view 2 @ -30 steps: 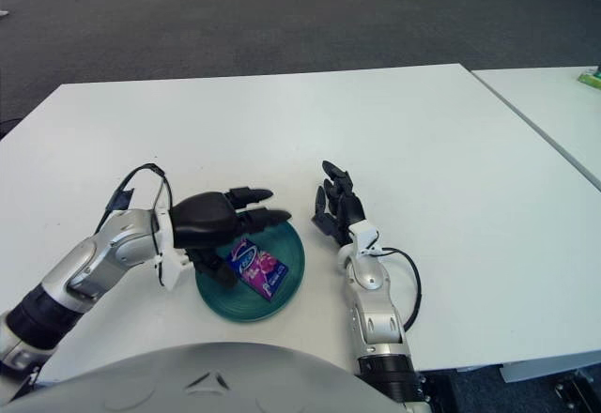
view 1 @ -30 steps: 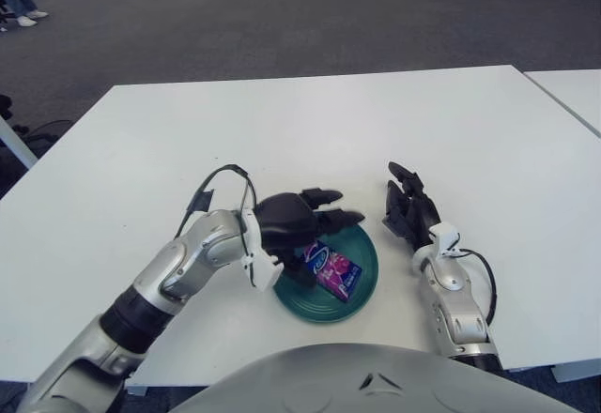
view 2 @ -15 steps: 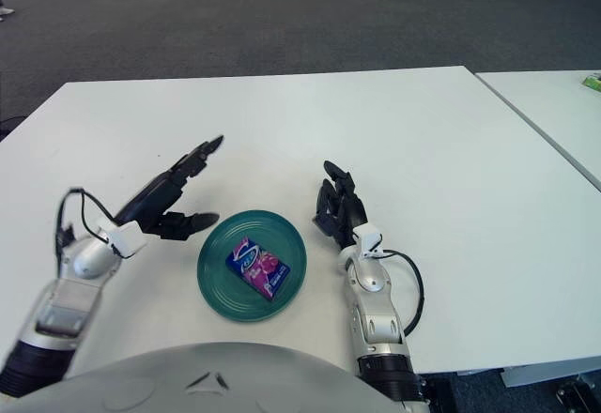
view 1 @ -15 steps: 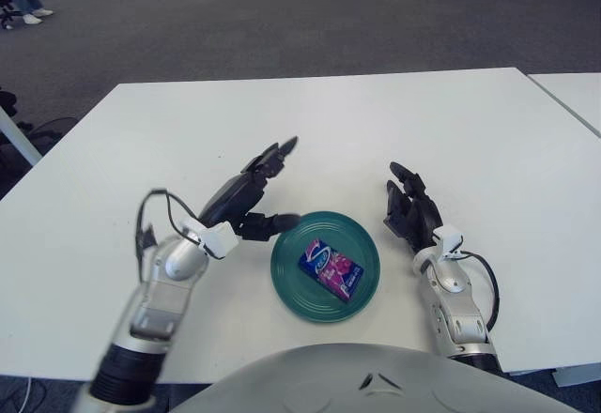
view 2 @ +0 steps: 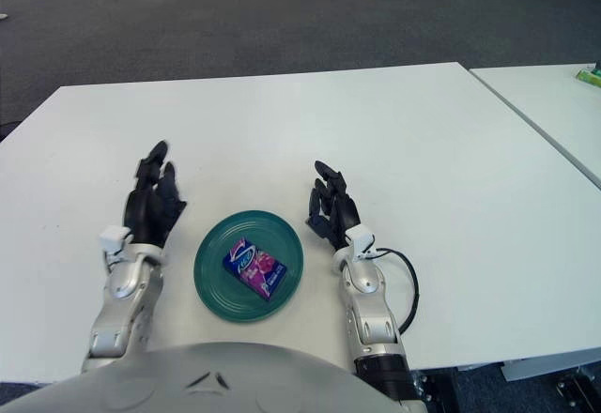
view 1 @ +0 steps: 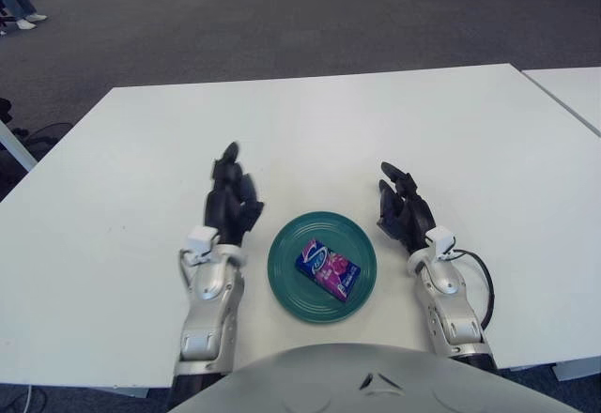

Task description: Put the gum into the plate.

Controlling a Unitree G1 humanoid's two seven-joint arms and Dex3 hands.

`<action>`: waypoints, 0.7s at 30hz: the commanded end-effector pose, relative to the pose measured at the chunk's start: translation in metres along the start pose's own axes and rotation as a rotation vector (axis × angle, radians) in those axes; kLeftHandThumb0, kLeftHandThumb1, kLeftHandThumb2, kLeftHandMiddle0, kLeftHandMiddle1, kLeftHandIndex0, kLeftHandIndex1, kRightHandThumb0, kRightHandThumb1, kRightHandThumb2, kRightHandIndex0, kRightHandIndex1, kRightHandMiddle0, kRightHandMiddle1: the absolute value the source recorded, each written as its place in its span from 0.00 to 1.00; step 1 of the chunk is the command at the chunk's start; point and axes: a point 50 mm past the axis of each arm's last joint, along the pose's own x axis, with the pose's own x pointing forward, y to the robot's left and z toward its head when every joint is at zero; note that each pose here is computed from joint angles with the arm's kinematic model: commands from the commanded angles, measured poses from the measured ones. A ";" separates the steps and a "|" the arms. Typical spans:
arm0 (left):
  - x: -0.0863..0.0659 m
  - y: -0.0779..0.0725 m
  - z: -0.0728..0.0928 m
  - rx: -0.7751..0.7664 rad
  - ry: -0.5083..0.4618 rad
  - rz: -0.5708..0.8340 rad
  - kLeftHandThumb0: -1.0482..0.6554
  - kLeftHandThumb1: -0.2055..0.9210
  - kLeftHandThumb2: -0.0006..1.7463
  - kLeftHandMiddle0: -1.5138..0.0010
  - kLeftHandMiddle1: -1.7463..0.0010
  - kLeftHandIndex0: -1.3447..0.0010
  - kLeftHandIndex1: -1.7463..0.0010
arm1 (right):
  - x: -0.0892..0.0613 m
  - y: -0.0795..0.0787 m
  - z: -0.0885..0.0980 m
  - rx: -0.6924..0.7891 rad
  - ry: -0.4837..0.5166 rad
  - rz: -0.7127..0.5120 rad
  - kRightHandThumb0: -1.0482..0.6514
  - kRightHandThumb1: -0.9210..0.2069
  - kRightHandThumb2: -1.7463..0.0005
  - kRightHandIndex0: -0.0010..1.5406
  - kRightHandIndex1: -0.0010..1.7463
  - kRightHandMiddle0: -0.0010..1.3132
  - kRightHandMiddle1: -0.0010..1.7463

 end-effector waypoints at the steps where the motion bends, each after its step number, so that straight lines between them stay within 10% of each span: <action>1: -0.002 0.004 -0.007 -0.018 0.044 0.026 0.00 1.00 0.53 0.89 0.97 1.00 0.68 | -0.007 0.000 -0.016 0.024 0.097 0.007 0.26 0.00 0.42 0.11 0.00 0.00 0.27; 14: -0.010 0.005 -0.019 0.066 0.093 -0.057 0.04 1.00 0.55 0.81 0.98 1.00 0.64 | -0.010 -0.001 -0.014 0.018 0.079 0.001 0.27 0.00 0.41 0.10 0.00 0.00 0.25; 21: -0.028 -0.024 0.001 0.119 0.019 -0.150 0.05 1.00 0.54 0.81 0.99 1.00 0.69 | -0.011 0.000 -0.013 0.043 0.076 0.023 0.26 0.00 0.41 0.09 0.00 0.00 0.23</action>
